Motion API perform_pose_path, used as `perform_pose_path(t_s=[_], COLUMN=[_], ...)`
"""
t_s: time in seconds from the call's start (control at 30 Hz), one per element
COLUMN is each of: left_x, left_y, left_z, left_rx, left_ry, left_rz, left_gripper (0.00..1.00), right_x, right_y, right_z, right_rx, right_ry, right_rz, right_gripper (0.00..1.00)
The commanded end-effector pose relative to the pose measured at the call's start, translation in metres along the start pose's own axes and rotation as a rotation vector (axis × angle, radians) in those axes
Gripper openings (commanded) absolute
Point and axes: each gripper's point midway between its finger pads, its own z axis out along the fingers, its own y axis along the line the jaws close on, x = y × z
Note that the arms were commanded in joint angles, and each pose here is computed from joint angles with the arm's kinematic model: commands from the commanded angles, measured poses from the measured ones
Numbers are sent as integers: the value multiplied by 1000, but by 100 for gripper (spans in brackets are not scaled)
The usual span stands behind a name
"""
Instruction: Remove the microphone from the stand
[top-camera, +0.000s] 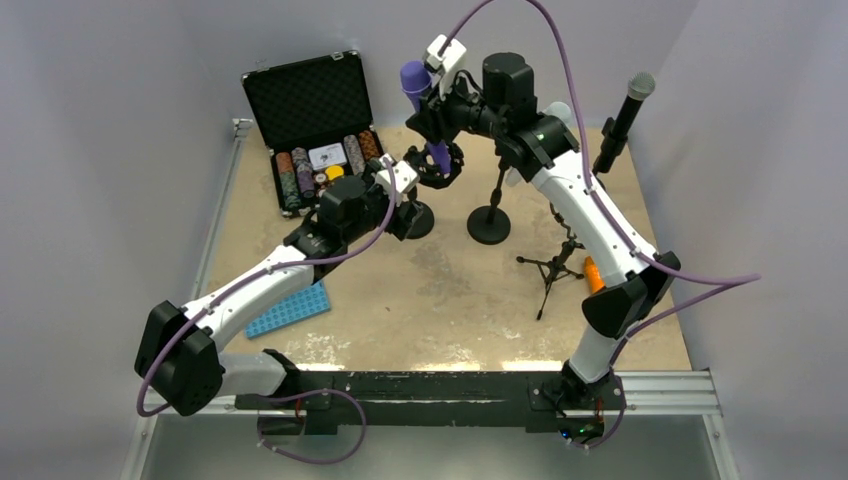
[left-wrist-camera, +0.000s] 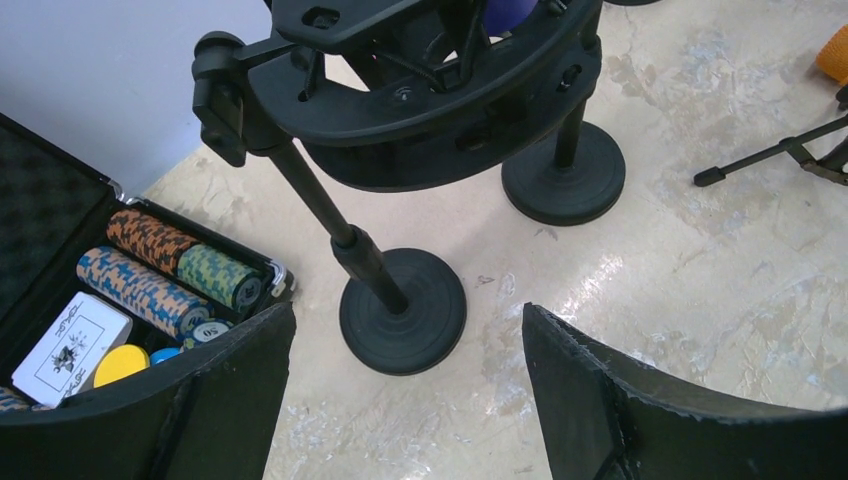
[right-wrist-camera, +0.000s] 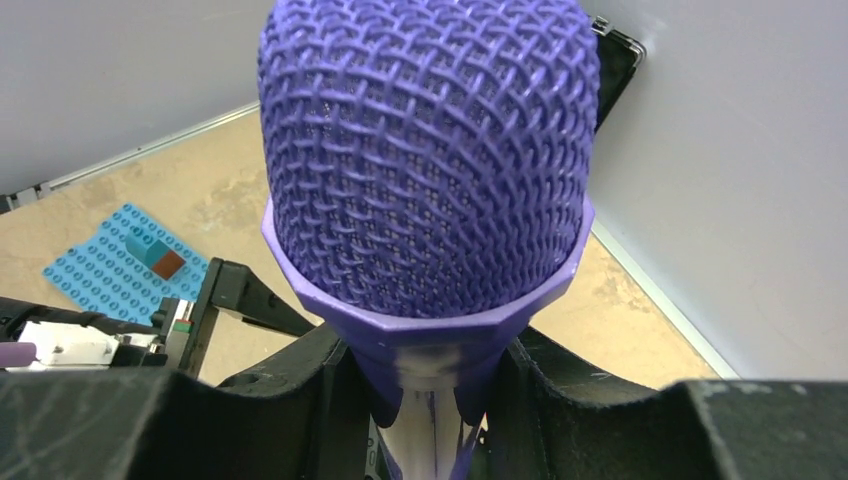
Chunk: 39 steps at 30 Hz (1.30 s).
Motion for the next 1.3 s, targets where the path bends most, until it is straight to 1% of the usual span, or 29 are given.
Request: perform_pose_path(t_s=[0.0,0.1,0.17,0.27,0.37,0.43,0.5,0.57,0.63,0.67,0.8,0.9,1.0,1.07,1.1,1.17,1.2,1.23,1.27], left_x=[-8,-5,-3,-1,0,-1,-2,-2,0,1,9,12,16,20,21,24,23,24,25], left_y=[-3,-4,-3,-3,-4,-3,-2,-2,-3,-4,-7,-8,-9,-10,-11,-11,-12,-12,-13], left_z=[-1,-3,-4,-5,-5,-6,-8,-10,-12,-13,-14,-14,-14,-13,-13,-13,-13,-14,-14], left_rx=[25,27,20,19,19,12,7,5,7,9,12,11,13,14,16,16,17,15,17], left_ry=[-39,-29,-26,-21,-22,-23,-25,-28,-27,-27,-11,2,15,24,26,33,34,37,39], left_rz=[0,-7,-7,-9,-12,-13,-15,-18,-29,-38,-73,-90,-101,-107,-108,-115,-118,-123,-126], left_gripper=[87,87,87,87,87,87,87,87,87,87,87,88,88,88,88,88,88,88,88], right_x=[-50,-77,-108,-138,-150,-145,-129,-105,-79,-70,-27,-8,0,11,21,50,69,87,102], right_y=[4,4,4,6,6,6,9,3,-13,-14,-29,-41,-47,-51,-55,-74,-86,-92,-98], right_z=[-21,-33,-47,-72,-98,-116,-137,-162,-190,-211,-267,-305,-333,-345,-350,-368,-377,-385,-386], right_rx=[-2,7,16,21,32,27,19,78,214,274,485,624,743,808,845,985,1052,1088,1082], right_ry=[-131,-214,-297,-393,-426,-411,-374,-334,-298,-297,-228,-192,-187,-149,-115,-28,40,102,146], right_rz=[-16,-40,-69,-89,-83,-59,-50,-34,-15,-23,-18,25,2,1,24,99,147,177,205], right_gripper=[0,0,0,0,0,0,0,0,0,0,0,0,0,0,0,0,0,0,0])
